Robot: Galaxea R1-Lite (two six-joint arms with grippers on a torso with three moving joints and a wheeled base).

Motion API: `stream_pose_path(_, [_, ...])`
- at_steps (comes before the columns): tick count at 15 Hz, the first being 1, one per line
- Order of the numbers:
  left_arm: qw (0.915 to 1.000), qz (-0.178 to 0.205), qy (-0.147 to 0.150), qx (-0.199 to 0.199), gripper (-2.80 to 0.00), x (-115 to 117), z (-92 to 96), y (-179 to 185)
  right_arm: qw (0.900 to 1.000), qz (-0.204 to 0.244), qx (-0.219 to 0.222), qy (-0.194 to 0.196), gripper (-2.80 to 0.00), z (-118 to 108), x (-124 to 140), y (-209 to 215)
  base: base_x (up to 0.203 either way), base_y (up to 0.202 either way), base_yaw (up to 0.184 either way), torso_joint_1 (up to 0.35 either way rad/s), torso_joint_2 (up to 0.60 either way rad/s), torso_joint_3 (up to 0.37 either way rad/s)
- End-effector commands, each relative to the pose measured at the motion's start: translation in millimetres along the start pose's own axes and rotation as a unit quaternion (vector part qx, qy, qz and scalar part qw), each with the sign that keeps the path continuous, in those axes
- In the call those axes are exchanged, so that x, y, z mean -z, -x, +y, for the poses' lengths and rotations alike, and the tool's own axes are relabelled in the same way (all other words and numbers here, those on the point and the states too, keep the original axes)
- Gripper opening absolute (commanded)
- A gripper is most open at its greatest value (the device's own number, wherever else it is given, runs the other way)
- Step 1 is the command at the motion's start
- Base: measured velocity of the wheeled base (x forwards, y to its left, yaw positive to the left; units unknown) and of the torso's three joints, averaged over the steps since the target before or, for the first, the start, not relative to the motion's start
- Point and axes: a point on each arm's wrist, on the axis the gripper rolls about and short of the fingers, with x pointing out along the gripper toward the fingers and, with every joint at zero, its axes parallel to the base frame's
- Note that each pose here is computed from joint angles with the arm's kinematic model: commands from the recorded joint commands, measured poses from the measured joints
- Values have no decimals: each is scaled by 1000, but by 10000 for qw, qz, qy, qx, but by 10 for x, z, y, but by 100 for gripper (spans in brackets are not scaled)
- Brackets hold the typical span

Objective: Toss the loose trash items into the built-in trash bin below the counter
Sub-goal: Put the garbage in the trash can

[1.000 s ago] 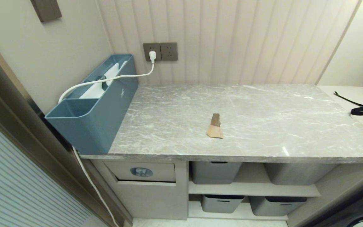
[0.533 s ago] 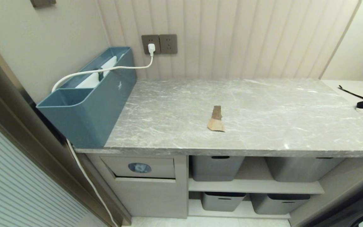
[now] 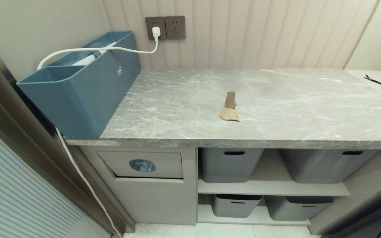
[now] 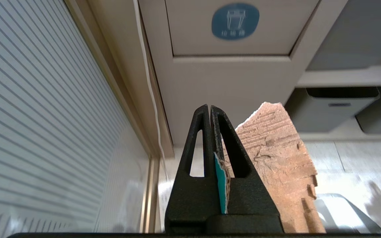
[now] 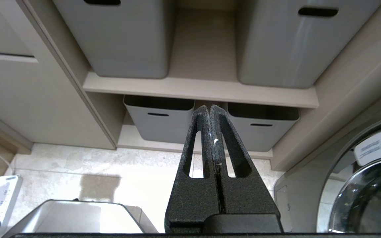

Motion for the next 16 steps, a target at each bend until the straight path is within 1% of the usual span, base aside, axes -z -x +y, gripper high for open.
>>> stream_pose_path(1, [9993,-373,-9,-42,-280,39,-2,51,10000,9,-4,2,-280,0,1,-1,0,0,0,-242,536,294])
stream_pose_path(8, [9993,-362,-32,-30,-280,40,-3,50,10000,9,-4,-6,-280,0,1,-1,0,0,0,-223,507,289])
stream_pose_path(16, [9993,-374,50,-47,-280,39,-2,51,10000,9,-4,-6,-280,0,1,-1,0,0,0,-188,475,284])
